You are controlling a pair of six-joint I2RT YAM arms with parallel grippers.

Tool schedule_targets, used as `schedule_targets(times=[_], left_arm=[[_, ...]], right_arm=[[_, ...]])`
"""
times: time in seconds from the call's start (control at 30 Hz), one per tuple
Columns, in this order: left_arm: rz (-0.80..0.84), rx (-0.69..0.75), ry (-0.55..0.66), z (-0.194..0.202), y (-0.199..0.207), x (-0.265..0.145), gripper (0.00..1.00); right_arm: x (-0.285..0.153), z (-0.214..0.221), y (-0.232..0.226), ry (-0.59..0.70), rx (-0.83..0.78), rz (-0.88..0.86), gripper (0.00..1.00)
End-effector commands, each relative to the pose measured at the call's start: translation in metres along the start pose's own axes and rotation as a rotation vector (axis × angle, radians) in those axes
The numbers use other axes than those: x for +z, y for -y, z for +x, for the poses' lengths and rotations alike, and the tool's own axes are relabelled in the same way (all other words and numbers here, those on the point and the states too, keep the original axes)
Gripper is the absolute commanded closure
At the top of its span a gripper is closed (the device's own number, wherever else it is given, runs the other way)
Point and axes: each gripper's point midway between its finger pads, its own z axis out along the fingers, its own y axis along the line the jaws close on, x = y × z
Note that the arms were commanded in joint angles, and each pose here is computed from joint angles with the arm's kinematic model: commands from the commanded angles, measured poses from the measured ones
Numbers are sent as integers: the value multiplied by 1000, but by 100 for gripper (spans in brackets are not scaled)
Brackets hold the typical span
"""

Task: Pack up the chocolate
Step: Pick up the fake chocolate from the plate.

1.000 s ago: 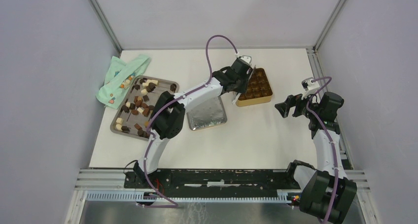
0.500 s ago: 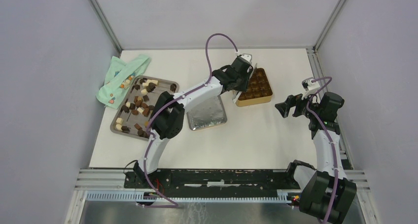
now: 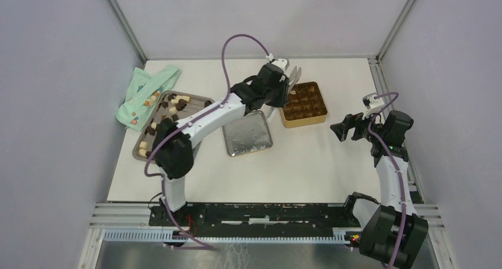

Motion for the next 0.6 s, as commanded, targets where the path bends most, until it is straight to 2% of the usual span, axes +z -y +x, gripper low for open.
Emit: schedule_targets(times=[0.0, 0.27, 0.57], left_arm=[[41, -96, 122, -38, -12, -64, 61], [-28, -223, 50, 4, -81, -129, 62], [-266, -358, -108, 59, -190, -187, 61]], right_arm=[[-2, -6, 2, 27, -35, 8, 2], [0, -4, 3, 25, -31, 7, 2], [0, -3, 2, 26, -25, 2, 2]])
